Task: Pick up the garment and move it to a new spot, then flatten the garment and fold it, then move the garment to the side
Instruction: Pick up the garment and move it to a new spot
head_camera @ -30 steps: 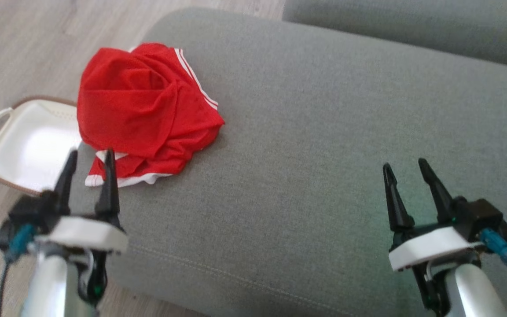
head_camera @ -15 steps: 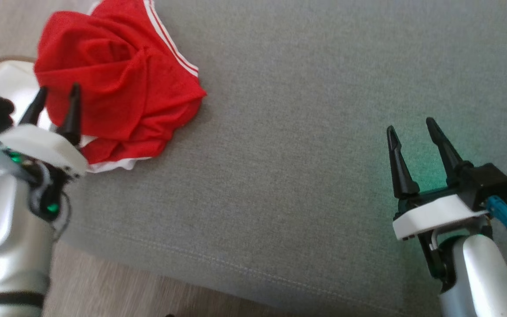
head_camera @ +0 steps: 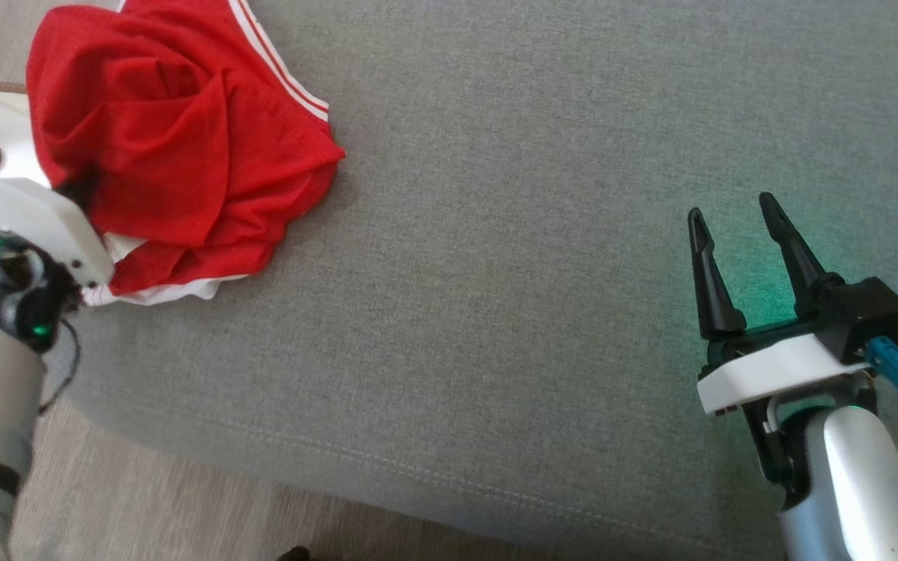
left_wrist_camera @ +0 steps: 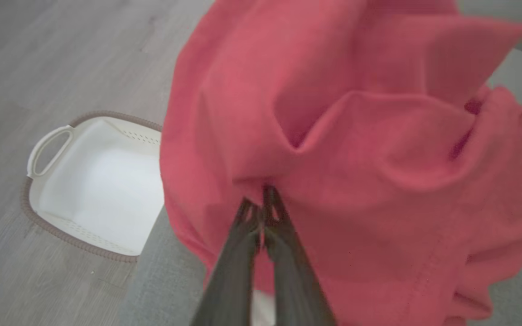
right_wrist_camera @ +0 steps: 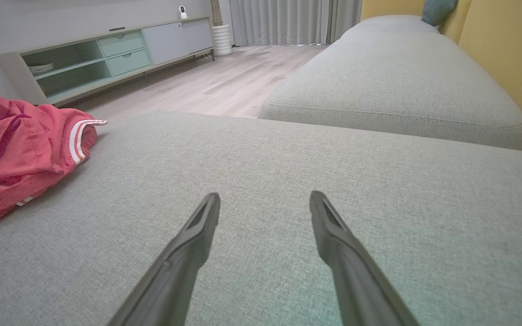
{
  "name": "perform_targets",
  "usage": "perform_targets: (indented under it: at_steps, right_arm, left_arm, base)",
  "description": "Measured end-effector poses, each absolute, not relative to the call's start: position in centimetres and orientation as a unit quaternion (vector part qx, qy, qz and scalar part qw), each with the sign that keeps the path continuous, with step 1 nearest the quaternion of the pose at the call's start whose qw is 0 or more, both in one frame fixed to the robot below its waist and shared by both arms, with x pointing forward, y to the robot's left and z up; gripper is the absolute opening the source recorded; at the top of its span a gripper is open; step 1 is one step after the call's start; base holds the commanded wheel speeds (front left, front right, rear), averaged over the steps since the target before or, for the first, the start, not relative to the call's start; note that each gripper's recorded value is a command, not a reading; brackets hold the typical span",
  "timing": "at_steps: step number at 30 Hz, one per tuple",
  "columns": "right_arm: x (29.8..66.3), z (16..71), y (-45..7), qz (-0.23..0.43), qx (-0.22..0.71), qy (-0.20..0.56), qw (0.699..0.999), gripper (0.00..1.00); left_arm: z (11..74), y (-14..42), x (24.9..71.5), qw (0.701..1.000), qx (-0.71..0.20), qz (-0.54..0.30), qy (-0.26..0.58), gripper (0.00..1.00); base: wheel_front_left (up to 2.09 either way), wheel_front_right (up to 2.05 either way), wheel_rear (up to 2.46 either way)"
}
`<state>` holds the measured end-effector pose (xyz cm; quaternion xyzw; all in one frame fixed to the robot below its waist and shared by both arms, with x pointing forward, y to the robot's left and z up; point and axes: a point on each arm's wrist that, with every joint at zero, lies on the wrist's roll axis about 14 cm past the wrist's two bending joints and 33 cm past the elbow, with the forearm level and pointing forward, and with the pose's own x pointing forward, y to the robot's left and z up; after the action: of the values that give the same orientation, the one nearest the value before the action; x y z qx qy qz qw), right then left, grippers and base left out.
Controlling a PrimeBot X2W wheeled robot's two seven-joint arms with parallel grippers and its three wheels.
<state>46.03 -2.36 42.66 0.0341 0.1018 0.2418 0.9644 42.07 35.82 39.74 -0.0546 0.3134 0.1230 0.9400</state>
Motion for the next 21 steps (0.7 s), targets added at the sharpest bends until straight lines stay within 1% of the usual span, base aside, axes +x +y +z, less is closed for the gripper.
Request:
perform_targets:
  at_steps: [3,6,11,16,21]
  right_arm:
    - [46.0,42.6,-2.4,0.241,0.034,0.103,0.965,1.0]
    - [46.1,43.0,-2.6,0.239,0.033,0.098,0.966,1.0]
    - [46.1,44.8,-3.1,0.231,0.036,0.077,0.969,1.0]
    - [45.6,47.8,-3.7,0.224,0.044,0.038,0.973,1.0]
    - [43.9,49.6,-4.9,0.211,0.051,0.019,0.976,1.0]
  left_arm:
    - [41.2,37.1,43.0,0.951,-0.03,0.127,0.279,0.0]
    - [43.7,38.3,44.0,0.966,-0.004,0.134,0.223,0.0]
    - [48.3,38.5,45.1,0.983,0.019,0.136,0.12,0.0]
    - [54.1,37.2,45.6,0.992,0.017,0.128,0.012,0.0]
    - [56.7,34.3,43.4,0.992,0.016,0.111,-0.05,0.0]
  base:
    - [0.0,0.0,0.0]
    - [0.0,0.0,0.0]
    - [0.0,0.0,0.0]
    - [0.0,0.0,0.0]
    - [0.0,0.0,0.0]
